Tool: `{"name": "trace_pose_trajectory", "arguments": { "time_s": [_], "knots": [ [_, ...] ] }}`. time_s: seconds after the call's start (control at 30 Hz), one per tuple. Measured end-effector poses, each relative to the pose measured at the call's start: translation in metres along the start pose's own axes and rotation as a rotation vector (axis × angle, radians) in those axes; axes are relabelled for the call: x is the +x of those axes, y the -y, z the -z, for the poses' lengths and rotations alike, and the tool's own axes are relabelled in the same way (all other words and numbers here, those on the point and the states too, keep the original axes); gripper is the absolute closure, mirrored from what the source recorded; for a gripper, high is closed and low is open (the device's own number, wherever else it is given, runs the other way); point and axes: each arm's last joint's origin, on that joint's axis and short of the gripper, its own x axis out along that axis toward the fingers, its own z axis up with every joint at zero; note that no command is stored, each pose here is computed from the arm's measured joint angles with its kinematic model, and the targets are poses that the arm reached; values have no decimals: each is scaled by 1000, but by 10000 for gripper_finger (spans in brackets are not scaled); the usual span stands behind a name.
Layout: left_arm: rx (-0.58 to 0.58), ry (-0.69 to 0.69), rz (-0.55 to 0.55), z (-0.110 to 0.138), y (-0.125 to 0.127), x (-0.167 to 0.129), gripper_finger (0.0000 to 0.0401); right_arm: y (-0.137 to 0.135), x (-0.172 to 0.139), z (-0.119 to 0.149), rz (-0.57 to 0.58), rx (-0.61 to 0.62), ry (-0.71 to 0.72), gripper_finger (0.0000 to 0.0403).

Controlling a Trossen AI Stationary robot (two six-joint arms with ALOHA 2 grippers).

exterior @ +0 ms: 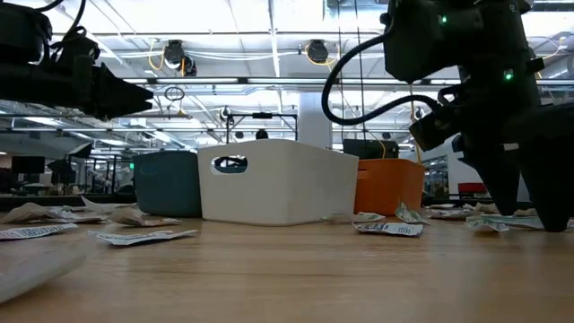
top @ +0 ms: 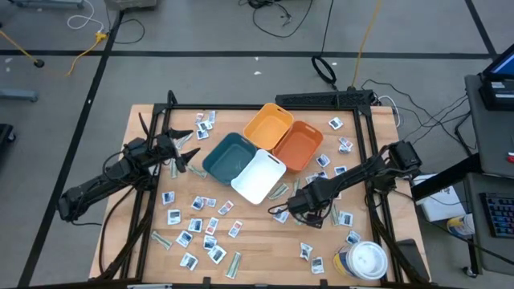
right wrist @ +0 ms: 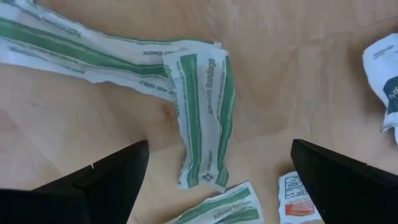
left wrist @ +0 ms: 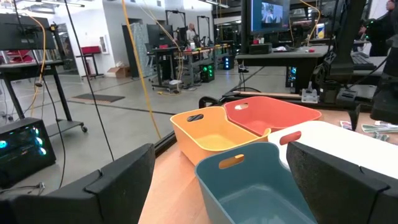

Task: Pick & Place First Aid Supplies
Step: Put the green bandage pack into the orange bin

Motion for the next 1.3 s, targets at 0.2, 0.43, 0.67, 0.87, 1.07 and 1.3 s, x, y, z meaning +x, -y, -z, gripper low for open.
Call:
{"name": "trace_pose_trajectory", "arguments": {
  "time_s": [0.2, 0.43, 0.67, 0.87, 1.07, 1.3],
  "knots": [
    [0, 0, 0, 0, 0, 0, 34, -1, 1, -2, -12, -1, 12, 88],
    [0, 0, 0, 0, 0, 0, 34, -3, 1, -6, -39, -1, 49, 215],
    [0, 0, 0, 0, 0, 0, 34, -4, 1, -6, -52, 3, 47, 336],
    [0, 0, 0, 0, 0, 0, 34, -3, -1, -3, -74, 11, 17, 394],
    [0, 0, 0, 0, 0, 0, 34, 7, -22, 7, -77, 32, 11, 399],
    [0, 0, 0, 0, 0, 0, 34, 28, -63, 21, -94, 64, 25, 400]
  ]
}}
